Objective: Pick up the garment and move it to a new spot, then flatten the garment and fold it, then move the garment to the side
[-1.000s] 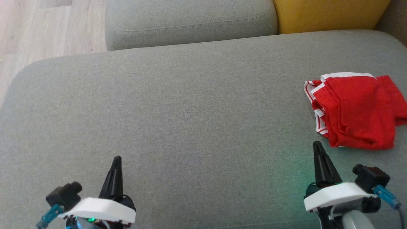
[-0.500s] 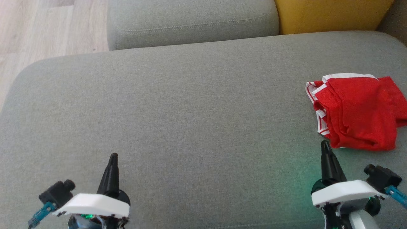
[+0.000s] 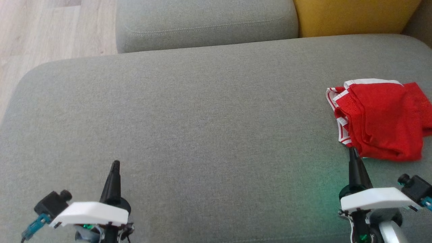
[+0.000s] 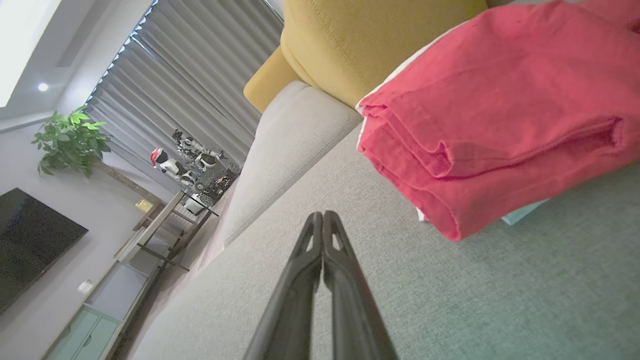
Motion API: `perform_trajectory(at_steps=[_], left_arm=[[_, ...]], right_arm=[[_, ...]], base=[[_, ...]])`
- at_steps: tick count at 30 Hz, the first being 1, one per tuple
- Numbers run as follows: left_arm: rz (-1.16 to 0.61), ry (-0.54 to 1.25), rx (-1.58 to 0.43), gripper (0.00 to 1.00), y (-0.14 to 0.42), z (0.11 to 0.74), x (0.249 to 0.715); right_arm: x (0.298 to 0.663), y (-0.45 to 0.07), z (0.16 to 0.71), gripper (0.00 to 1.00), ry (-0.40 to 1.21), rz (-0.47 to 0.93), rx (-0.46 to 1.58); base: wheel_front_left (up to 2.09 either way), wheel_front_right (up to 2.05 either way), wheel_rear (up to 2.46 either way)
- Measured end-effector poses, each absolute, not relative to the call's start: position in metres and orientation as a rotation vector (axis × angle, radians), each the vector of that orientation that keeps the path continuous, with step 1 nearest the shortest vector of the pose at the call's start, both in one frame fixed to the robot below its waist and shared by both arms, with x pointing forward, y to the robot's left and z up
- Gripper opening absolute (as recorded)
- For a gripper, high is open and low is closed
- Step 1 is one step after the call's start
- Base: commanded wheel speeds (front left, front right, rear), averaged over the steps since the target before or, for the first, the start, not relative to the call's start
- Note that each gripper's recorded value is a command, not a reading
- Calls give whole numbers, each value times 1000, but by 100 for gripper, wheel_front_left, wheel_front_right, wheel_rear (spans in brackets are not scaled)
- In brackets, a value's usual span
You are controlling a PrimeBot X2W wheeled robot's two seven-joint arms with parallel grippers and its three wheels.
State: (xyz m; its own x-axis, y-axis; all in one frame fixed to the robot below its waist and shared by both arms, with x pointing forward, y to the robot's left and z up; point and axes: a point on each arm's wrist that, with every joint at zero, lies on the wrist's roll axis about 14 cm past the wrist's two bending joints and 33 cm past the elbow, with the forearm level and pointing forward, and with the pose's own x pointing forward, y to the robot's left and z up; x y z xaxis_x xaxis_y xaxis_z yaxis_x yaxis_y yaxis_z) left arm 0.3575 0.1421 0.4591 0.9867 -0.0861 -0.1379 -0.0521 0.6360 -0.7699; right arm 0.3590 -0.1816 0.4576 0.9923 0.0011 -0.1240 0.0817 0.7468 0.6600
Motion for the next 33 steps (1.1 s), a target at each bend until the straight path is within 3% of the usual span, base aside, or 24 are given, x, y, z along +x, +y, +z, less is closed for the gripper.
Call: perform_trajectory(at_steps=[33], left_arm=[[43,169,-1202,0,163,461,363]], right_arm=[[362,-193,459,0,118,-102,1121]], base=[[0,0,0]])
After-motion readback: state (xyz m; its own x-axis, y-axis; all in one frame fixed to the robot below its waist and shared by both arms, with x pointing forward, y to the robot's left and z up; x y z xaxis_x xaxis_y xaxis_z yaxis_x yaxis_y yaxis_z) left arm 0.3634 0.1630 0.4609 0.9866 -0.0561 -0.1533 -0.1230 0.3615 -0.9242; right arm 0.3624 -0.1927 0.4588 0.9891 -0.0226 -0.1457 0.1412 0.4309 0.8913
